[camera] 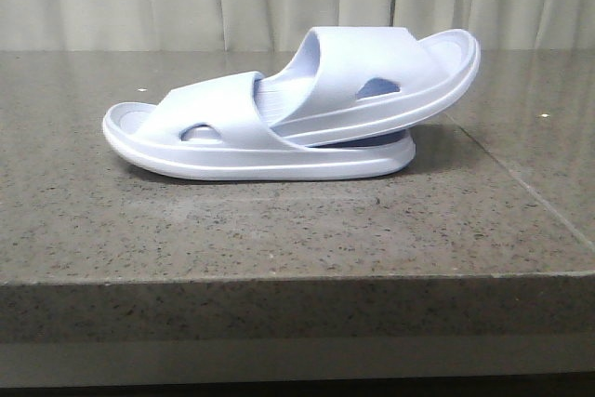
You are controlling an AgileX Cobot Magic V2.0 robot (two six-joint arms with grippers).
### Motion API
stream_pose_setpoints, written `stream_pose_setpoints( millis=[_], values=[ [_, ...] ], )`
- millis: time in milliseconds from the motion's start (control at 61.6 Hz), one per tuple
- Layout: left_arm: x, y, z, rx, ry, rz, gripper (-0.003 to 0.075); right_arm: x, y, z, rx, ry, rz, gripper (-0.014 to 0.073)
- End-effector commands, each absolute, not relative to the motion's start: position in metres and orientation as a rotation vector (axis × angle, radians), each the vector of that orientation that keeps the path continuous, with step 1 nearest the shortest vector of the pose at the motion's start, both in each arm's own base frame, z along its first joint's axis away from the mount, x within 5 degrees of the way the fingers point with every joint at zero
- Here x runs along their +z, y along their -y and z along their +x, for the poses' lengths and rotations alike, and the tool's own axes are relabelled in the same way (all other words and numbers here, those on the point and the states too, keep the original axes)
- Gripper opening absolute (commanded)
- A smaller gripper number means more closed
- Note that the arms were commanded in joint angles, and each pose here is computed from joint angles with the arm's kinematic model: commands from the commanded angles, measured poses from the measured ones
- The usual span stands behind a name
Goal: Insert blue slippers together front up
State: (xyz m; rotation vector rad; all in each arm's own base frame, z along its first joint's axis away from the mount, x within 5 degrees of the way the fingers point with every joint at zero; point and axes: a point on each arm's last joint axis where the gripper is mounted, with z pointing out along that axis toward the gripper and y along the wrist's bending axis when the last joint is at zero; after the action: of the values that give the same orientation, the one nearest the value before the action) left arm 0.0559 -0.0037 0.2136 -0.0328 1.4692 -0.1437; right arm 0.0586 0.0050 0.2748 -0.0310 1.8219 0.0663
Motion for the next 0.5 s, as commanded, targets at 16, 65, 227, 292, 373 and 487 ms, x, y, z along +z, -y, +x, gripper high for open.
stream_pose_setpoints(
  millis=[16,65,227,292,373,487],
  values=[
    [0.22,0.003,0.053,-0.144,-1.372,-0.038,-0.002,0.268,-0.003,0.059,0.046,-1.602,-0.014,-0.0067],
    [0.22,0.003,0.053,-0.144,-1.372,-0.038,-0.002,0.256,-0.002,0.058,0.045,-1.577,-0.01,-0.0067],
    [0.22,0.003,0.053,-0.144,-1.372,-0.038,-0.002,0.226,-0.004,0.056,0.068,-1.524,-0.028,-0.0067],
    [0.22,0.003,0.053,-0.144,-1.372,-0.038,-0.002,0.218,-0.005,0.054,0.086,-1.496,-0.044,-0.0067],
    [0.22,0.003,0.053,-0.144,-1.372,-0.038,-0.002,0.208,-0.004,0.055,0.086,-1.463,-0.042,-0.0067],
    [0.22,0.003,0.053,-0.144,-1.372,-0.038,-0.002,0.207,-0.004,0.055,0.085,-1.477,-0.042,-0.0067]
  ],
)
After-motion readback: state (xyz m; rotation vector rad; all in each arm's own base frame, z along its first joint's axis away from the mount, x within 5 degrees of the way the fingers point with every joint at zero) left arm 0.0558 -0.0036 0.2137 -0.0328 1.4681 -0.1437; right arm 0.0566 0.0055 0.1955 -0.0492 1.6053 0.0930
